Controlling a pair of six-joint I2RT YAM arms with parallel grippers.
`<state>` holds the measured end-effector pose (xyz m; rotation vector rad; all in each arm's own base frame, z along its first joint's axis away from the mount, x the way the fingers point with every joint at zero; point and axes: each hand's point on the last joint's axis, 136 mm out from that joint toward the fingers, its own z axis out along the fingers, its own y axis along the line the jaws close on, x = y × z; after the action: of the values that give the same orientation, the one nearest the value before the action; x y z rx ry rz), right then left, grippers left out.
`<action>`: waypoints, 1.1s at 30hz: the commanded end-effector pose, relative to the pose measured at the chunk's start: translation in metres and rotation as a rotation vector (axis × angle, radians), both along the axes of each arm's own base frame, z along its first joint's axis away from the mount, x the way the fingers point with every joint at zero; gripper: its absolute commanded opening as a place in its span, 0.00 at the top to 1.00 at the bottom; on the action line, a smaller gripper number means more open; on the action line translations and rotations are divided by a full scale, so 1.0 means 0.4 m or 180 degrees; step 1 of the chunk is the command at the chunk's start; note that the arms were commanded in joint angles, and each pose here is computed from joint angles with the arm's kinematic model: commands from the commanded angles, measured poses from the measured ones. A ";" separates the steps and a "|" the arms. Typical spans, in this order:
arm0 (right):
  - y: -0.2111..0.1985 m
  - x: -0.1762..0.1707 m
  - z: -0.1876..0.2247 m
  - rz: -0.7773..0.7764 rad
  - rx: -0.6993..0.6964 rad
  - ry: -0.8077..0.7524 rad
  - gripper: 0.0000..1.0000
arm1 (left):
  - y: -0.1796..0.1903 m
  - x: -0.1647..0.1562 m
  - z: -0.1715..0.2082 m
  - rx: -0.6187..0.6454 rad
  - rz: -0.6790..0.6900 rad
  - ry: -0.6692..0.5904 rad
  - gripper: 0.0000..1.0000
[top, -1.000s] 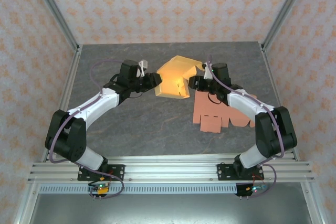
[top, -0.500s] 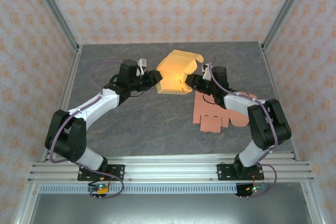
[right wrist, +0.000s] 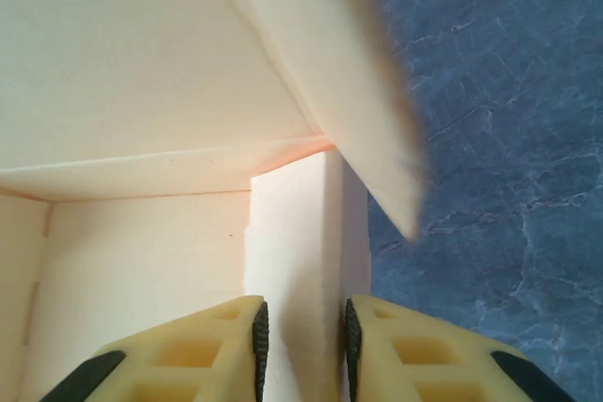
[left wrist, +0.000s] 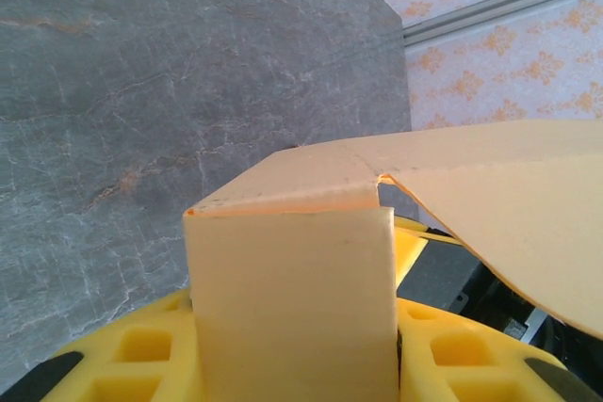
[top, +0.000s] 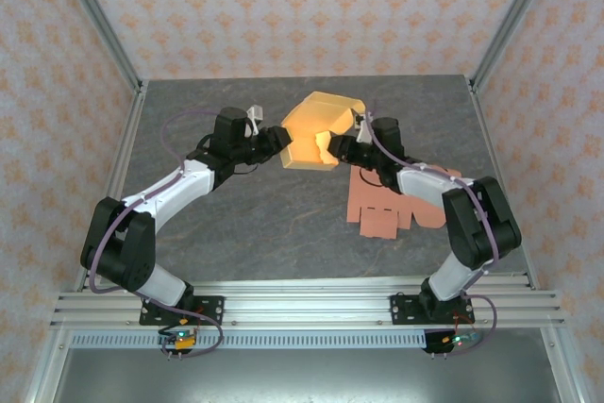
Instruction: Fold the paper box
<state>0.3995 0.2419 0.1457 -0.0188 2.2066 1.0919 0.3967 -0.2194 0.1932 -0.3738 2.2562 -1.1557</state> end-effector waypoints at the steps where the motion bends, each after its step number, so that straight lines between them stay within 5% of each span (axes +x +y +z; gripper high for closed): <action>1: 0.023 0.001 -0.027 0.0143 -0.0555 -0.0153 0.71 | -0.011 0.003 0.056 -0.0017 -0.0064 -0.0221 0.75; 8: 0.055 0.030 -0.069 0.0297 -0.0952 -0.0192 0.66 | -0.032 0.004 0.072 0.0033 -0.0165 -0.0377 0.78; 14: 0.060 0.059 -0.089 0.0258 -0.1054 -0.0165 0.72 | -0.033 0.003 0.080 0.0072 -0.0204 -0.0448 0.78; 19: 0.076 0.048 -0.115 0.0376 -0.1118 -0.0136 0.63 | -0.026 0.004 0.077 0.0121 -0.0177 -0.0518 0.79; 24: 0.094 0.019 -0.116 0.0531 -0.0951 -0.0126 0.57 | -0.014 0.011 0.065 0.0215 -0.0111 -0.0536 0.80; 33: 0.116 -0.002 -0.103 0.0534 -0.0444 0.0123 0.64 | -0.019 0.019 0.097 0.0106 -0.0101 -0.0633 0.81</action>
<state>0.4166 0.2755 0.1101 -0.2458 2.3093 0.9088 0.4011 -0.2088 0.1836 -0.3303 2.2605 -1.0069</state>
